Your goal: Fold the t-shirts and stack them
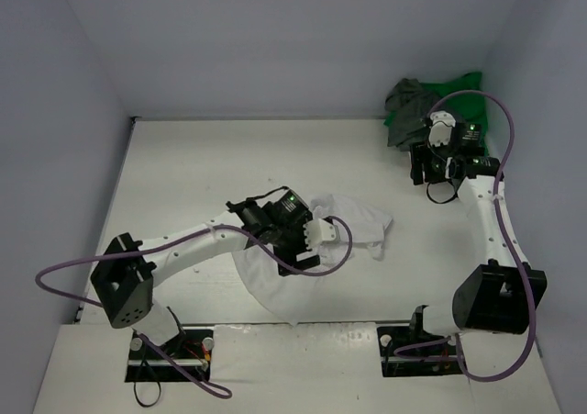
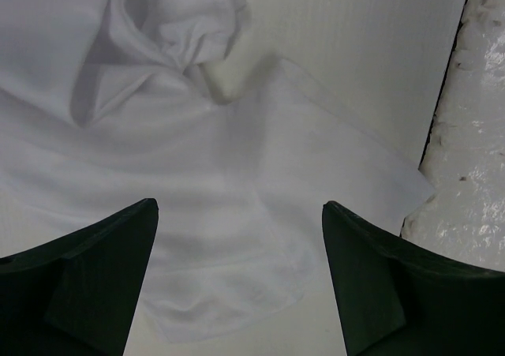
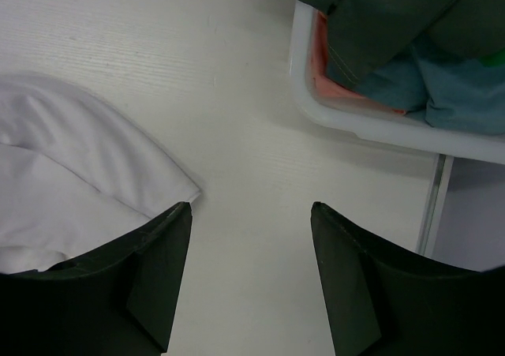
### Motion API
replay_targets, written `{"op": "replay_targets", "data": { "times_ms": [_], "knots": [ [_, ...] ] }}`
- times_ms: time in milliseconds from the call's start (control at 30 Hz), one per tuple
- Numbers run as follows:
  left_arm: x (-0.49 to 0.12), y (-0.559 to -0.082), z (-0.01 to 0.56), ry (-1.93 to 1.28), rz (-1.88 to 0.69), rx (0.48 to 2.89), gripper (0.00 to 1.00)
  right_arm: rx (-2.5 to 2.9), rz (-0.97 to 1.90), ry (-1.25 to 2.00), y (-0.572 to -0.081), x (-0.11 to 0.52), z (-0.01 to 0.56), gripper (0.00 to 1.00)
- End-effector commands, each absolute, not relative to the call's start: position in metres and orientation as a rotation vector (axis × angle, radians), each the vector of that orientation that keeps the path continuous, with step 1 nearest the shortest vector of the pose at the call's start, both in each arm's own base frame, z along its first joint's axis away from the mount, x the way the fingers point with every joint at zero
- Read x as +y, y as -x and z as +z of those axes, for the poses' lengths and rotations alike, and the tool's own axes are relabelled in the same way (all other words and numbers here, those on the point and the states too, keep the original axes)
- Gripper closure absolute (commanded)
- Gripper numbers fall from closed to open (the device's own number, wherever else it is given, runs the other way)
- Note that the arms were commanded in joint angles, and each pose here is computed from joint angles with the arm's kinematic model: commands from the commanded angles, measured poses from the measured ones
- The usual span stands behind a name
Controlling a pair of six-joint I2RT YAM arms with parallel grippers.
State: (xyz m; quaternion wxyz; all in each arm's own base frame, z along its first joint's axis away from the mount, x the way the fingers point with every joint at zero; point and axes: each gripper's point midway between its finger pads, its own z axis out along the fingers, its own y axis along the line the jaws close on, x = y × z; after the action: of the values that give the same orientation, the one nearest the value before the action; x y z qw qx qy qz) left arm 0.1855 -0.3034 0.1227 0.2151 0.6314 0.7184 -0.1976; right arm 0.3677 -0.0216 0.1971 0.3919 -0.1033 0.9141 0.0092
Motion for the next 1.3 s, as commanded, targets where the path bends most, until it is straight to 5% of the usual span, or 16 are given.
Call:
{"op": "replay_targets", "data": {
  "times_ms": [0, 633, 667, 767, 800, 867, 1267],
  "knots": [
    [-0.340, -0.189, 0.127, -1.762, -0.516, 1.834, 0.22, 2.266, 0.075, 0.248, -0.382, -0.023, 0.211, 0.41],
    [-0.362, -0.184, 0.046, -1.854, -0.557, 1.930, 0.27, 2.234, 0.152, 0.262, -0.375, -0.013, 0.222, 0.41],
    [-0.361, -0.181, 0.045, -1.860, -0.570, 1.939, 0.31, 2.231, 0.151, 0.262, -0.374, -0.013, 0.223, 0.41],
    [-0.359, -0.173, 0.038, -1.903, -0.602, 1.962, 0.66, 2.234, 0.156, 0.261, -0.374, -0.012, 0.222, 0.41],
    [-0.357, -0.173, 0.035, -1.915, -0.596, 1.971, 0.88, 2.237, 0.163, 0.263, -0.373, -0.011, 0.221, 0.41],
    [-0.353, -0.172, 0.034, -1.927, -0.577, 1.984, 0.99, 2.240, 0.177, 0.268, -0.373, -0.010, 0.219, 0.41],
    [-0.289, -0.226, 0.067, -1.820, -0.278, 1.977, 1.00, 2.274, 0.274, 0.389, -0.357, 0.025, 0.194, 0.43]
  ]
}}
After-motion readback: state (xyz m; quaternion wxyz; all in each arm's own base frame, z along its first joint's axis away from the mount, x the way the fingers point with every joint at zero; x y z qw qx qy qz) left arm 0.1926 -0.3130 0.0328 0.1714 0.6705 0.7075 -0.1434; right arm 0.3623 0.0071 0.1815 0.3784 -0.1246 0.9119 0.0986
